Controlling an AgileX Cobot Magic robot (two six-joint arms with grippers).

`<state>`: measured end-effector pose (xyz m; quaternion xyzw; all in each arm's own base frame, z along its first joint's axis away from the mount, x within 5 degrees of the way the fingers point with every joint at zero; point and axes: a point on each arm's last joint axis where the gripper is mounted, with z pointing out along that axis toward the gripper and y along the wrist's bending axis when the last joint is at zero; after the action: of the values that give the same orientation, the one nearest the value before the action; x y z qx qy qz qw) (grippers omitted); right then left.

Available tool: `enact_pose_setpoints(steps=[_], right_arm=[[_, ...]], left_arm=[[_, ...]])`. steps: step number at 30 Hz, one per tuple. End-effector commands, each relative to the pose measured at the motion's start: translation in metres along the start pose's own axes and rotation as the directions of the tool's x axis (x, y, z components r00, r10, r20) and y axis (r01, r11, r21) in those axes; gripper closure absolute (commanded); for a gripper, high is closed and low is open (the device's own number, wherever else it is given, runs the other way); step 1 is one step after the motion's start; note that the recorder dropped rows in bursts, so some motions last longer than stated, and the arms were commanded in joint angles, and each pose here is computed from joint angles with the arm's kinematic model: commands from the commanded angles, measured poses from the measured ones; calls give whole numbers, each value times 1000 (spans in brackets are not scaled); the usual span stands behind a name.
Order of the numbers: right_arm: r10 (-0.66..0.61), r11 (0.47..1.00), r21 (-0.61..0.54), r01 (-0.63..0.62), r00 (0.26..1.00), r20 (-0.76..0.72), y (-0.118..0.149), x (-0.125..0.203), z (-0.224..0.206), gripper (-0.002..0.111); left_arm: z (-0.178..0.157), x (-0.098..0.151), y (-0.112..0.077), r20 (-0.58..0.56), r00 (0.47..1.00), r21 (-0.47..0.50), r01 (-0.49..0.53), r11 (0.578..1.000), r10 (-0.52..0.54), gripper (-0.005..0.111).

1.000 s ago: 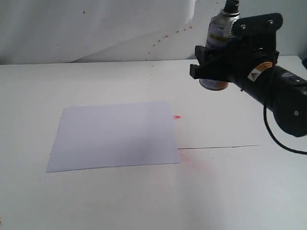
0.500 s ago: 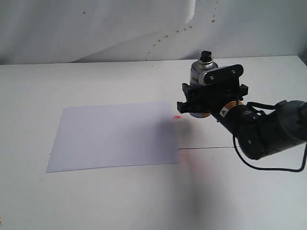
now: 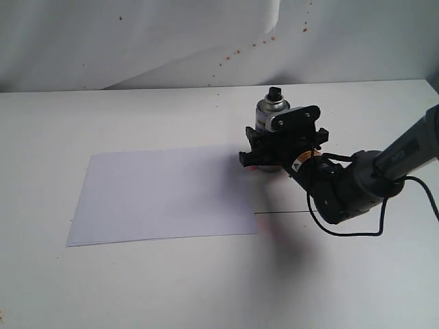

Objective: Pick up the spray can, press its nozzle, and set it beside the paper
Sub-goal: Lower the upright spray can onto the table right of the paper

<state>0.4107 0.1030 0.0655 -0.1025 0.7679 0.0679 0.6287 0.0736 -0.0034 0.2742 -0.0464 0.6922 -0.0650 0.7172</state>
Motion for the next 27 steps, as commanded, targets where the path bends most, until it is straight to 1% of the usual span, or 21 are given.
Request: enact_pose_setpoints(steps=[1, 5, 8, 11, 15, 17, 19, 22, 27], right_arm=[[-75, 997, -1, 75, 994, 74, -1, -4, 2, 108], [-76, 997, 0, 76, 994, 78, -1, -2, 2, 108], [-76, 997, 1, 76, 993, 87, -1, -3, 2, 101], [-76, 997, 1, 76, 993, 87, -1, -3, 2, 84], [-72, 997, 7, 72, 993, 89, -2, -4, 2, 54], [-64, 998, 22, 63, 993, 97, -3, -5, 2, 42], [-52, 998, 44, 48, 994, 95, -5, -5, 2, 33], [-43, 998, 59, 38, 995, 94, -7, -5, 2, 26], [-23, 998, 54, 18, 996, 87, -7, -4, 2, 25]], left_arm=[[-1, 1, 0, 1, 1000, 0, -3, 1000, 3, 107], [-1, 1, 0, 1, 1000, 0, -3, 1000, 3, 107], [-1, 1, 0, 1, 1000, 0, -3, 1000, 3, 107], [-1, 1, 0, 1, 1000, 0, -3, 1000, 3, 107], [-1, 1, 0, 1, 1000, 0, -3, 1000, 3, 107], [-1, 1, 0, 1, 1000, 0, -3, 1000, 3, 107], [-1, 1, 0, 1, 1000, 0, -3, 1000, 3, 107], [-1, 1, 0, 1, 1000, 0, -3, 1000, 3, 107], [-1, 1, 0, 1, 1000, 0, -3, 1000, 3, 107]])
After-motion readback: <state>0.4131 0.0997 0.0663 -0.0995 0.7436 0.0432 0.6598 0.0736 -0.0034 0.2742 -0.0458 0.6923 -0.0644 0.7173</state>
